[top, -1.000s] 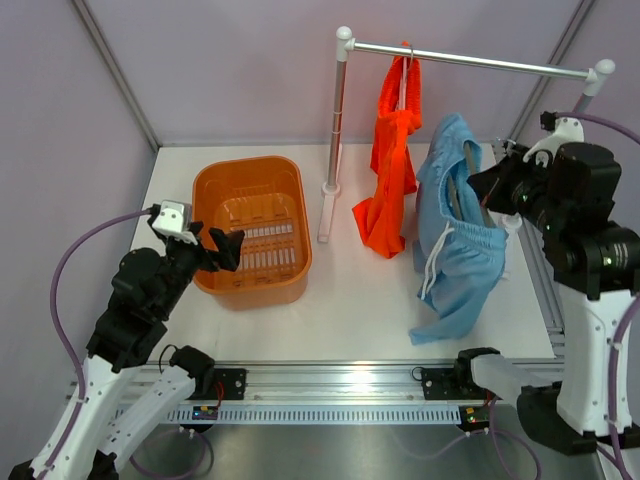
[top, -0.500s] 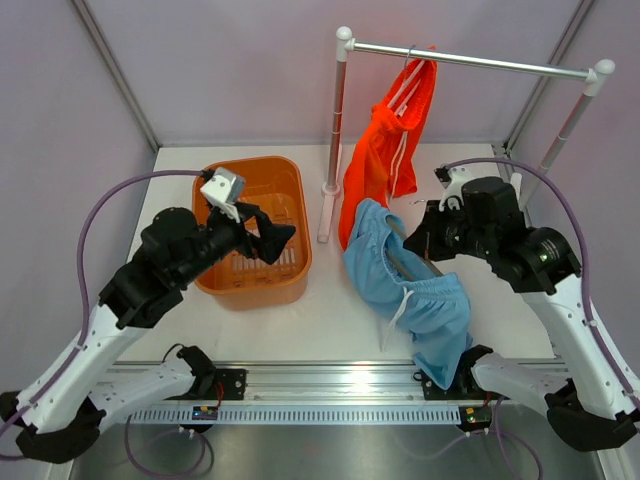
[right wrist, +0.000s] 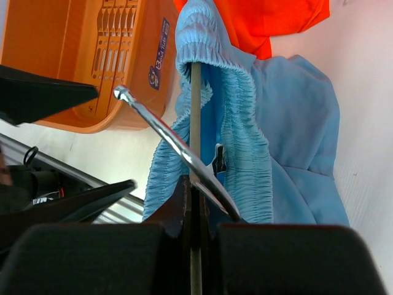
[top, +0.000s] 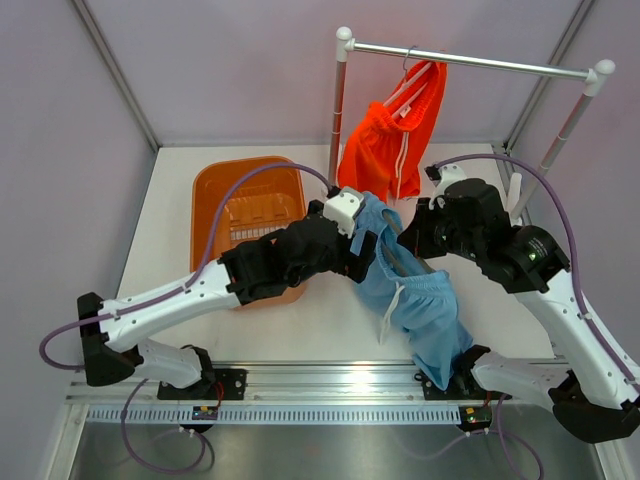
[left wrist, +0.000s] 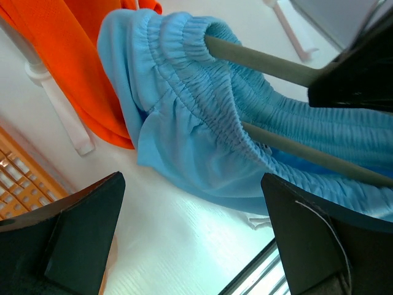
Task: Remove the shorts from the hanger
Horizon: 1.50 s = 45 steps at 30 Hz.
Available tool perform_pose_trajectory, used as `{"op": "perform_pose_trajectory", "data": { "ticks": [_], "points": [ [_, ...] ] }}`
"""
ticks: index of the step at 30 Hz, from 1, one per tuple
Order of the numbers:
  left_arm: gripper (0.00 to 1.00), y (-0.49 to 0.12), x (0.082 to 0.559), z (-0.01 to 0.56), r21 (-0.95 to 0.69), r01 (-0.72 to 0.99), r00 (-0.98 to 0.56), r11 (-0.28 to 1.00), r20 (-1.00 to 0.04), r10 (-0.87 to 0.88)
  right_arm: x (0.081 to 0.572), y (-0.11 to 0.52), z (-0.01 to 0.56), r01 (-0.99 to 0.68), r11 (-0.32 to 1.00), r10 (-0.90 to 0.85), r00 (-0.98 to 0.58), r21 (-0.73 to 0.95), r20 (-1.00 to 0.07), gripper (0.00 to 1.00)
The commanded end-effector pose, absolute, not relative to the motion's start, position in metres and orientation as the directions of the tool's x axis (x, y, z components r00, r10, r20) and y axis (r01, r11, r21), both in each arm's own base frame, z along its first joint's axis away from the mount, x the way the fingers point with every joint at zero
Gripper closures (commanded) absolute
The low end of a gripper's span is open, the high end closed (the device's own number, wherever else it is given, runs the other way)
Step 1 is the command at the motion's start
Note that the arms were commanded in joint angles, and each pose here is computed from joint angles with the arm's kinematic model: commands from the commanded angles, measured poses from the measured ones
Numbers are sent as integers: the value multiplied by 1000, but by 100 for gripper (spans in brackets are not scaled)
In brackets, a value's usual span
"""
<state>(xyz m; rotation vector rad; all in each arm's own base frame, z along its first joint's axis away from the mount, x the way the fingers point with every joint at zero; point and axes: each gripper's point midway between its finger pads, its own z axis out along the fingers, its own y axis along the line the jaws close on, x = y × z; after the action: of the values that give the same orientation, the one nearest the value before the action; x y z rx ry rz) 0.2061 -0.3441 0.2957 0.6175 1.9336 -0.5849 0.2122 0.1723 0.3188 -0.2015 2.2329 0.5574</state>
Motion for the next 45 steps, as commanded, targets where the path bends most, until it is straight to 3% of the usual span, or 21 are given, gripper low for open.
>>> {"op": "perform_pose_trajectory", "data": {
  "ticks": [1,15,30,34,35,37,38,39,41,42,44,45],
  "points": [
    [1,-363,220,339,-226,598,-350,769,-937,-3,220,177,348,-324,874,111,-591,362,-799,100],
    [1,-382,225,349,-256,603,-332,756,-942,-54,214,173,338,-319,877,105,-601,358,-792,100],
    [2,-397,243,303,-195,521,-394,831,-919,31,210,169,353,-326,875,115,-580,359,-807,100],
    [13,-394,245,301,-187,504,-392,843,-920,31,208,167,356,-325,875,119,-574,358,-810,100],
    [24,-393,245,298,-184,503,-392,845,-919,33,208,166,356,-323,876,118,-574,357,-810,100],
    [33,-391,247,298,-175,496,-390,851,-920,38,208,166,355,-322,877,118,-575,356,-810,100],
    [42,-391,248,297,-168,491,-390,854,-920,43,208,166,355,-321,877,119,-575,357,-809,100],
    [61,-391,249,299,-164,487,-388,858,-921,44,207,166,356,-321,877,119,-575,357,-809,100],
    [81,-388,253,298,-157,477,-387,865,-921,46,206,166,357,-326,873,120,-574,361,-810,100],
    [97,-386,255,298,-152,466,-382,872,-923,43,204,166,357,-329,872,116,-577,361,-808,100],
    [100,-382,261,304,-143,454,-363,880,-931,36,202,165,360,-334,870,115,-577,362,-808,100],
    [97,-378,268,309,-136,433,-346,891,-938,24,201,164,360,-336,869,113,-579,362,-807,100]
  ]
}}
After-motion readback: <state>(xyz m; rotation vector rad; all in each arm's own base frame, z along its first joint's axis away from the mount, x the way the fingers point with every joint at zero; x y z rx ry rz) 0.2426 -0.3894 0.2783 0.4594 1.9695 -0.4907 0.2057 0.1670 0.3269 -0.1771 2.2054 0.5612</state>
